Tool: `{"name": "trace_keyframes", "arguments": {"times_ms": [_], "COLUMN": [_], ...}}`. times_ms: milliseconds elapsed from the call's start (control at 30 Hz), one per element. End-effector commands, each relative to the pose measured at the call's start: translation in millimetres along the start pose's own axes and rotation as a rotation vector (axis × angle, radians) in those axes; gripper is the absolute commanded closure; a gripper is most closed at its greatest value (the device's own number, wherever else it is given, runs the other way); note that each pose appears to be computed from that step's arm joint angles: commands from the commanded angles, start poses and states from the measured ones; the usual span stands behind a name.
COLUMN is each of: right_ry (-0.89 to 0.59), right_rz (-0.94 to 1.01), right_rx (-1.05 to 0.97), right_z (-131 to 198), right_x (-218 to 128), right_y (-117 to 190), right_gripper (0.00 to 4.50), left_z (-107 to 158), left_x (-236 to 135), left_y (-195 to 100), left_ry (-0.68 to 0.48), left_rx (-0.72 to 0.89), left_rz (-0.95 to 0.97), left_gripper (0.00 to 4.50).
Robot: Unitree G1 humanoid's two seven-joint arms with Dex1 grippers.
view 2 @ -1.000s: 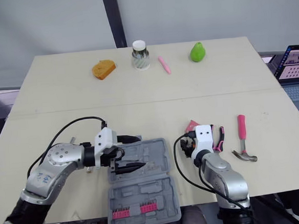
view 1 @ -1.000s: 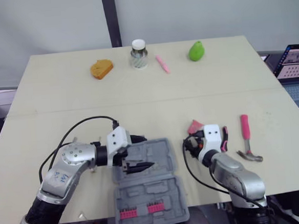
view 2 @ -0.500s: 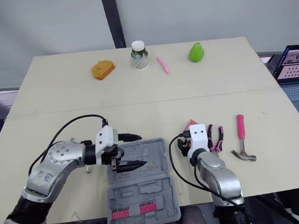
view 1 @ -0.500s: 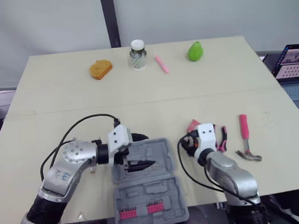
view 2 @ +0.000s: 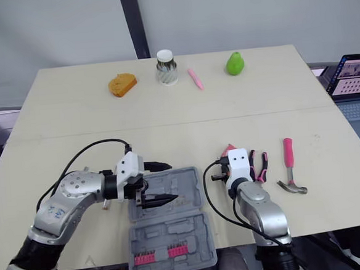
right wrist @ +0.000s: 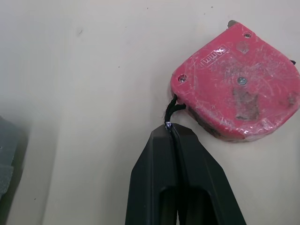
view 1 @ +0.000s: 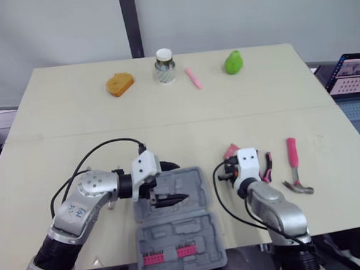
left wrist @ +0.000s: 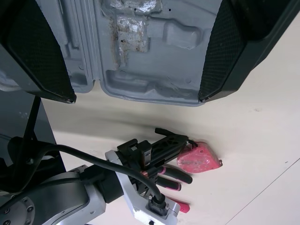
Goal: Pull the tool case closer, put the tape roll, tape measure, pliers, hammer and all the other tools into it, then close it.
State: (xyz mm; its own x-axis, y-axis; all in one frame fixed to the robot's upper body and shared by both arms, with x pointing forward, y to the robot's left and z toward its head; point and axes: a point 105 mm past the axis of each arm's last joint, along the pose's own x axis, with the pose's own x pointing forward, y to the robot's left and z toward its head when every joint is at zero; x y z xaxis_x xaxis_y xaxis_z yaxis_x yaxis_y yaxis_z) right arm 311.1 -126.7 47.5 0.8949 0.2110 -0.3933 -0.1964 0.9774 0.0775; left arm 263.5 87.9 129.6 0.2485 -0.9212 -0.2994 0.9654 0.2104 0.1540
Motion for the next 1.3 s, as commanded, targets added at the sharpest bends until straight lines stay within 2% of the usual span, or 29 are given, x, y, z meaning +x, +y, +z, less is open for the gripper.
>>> {"name": "trace_keyframes", "arguments": {"times_ms": [33, 300, 567, 1000, 1233, 1267, 1300], "right_ry": [0.079, 0.154, 0.238, 0.295, 0.285, 0.283, 0.275], "right_rz": [0.073, 0.100, 0.150, 0.233, 0.282, 0.302, 0.326], "right_rx": [0.002, 0.010, 0.057, 0.091, 0.035, 0.014, -0.004], "right_z": [-24.4, -43.3, -67.6, -80.6, -71.7, -68.0, -61.9], "right_x": [-22.2, -74.2, -104.0, -120.3, -123.4, -125.5, -127.7], "right_y": [1.7, -17.1, -2.6, 23.3, 13.2, 9.9, 5.3], "right_gripper": [4.47, 4.47, 4.47, 4.47, 4.47, 3.93, 3.66], "left_z": [-2.6, -26.8, -29.4, -26.7, -25.1, -24.0, -22.9], "left_x": [-6.1, -31.2, -36.7, -32.6, -29.9, -29.4, -29.1], "left_y": [-10.4, -24.1, -30.9, -32.9, -37.2, -37.9, -38.9], "left_ry": [0.030, 0.157, 0.189, 0.177, 0.154, 0.143, 0.130], "left_rx": [0.035, 0.037, 0.041, 0.051, 0.060, 0.062, 0.068], "left_rz": [-0.044, -0.152, -0.216, -0.240, -0.229, -0.223, -0.214], "left_gripper": [0.00, 0.00, 0.00, 0.00, 0.00, 0.00, 0.00]}}
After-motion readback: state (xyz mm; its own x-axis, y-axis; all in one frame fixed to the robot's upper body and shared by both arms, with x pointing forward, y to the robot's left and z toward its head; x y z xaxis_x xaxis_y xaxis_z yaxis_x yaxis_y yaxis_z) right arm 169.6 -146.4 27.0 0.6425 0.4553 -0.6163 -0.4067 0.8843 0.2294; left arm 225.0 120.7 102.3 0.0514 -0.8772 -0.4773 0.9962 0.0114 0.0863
